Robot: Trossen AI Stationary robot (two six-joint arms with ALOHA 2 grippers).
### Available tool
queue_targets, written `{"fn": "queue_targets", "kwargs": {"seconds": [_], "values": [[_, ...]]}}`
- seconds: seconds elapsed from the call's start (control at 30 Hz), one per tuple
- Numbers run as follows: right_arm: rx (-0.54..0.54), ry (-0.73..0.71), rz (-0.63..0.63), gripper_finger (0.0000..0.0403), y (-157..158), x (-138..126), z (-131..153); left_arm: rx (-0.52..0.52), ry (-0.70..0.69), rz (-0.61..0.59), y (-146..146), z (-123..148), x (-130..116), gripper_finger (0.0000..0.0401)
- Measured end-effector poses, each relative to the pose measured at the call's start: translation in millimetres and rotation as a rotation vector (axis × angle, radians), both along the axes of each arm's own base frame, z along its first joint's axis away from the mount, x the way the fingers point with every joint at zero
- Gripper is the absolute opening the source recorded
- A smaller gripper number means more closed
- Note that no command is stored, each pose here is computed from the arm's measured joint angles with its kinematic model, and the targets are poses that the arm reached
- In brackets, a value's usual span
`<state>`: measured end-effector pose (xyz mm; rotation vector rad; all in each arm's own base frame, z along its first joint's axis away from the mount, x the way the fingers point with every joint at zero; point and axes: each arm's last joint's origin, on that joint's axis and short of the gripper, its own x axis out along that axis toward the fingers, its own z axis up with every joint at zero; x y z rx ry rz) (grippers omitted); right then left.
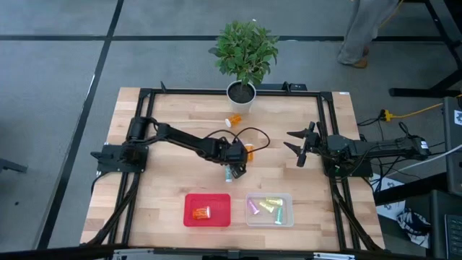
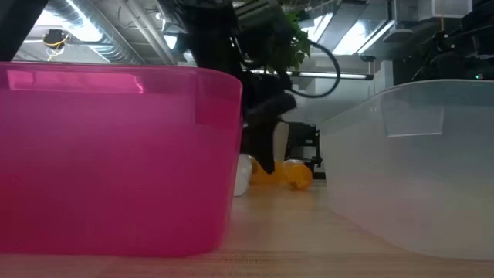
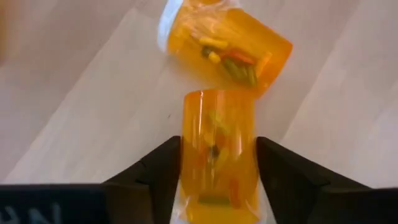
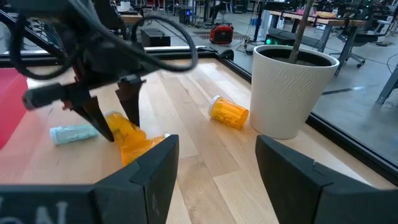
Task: Pick and place medicine bottles into bin by pill shape (circle, oval)
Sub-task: Put the bottom left large orange pill bottle into the red bin
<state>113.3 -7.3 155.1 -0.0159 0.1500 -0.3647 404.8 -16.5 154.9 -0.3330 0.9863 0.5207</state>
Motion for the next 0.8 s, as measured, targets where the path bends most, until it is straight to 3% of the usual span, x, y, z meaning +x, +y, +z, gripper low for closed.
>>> {"fn": "queue_targets", "kwargs": {"seconds": [0.17,0.5,0.8], "values": [[0.000,0.001,0.000,0.0215,0,0,0,-0.005,0.026,-0.020,-6,24,-14,0.0157],[0.000,0.002,0.000,0.0215,0,0,0,-0.072,-0.044,-0.100,-54,93,-57,0.0156],[0.002,-0.001,0.000,0.0215,0,0,0,-0.091,-0.058,-0.288,-125,95,-79,0.0161]]}}
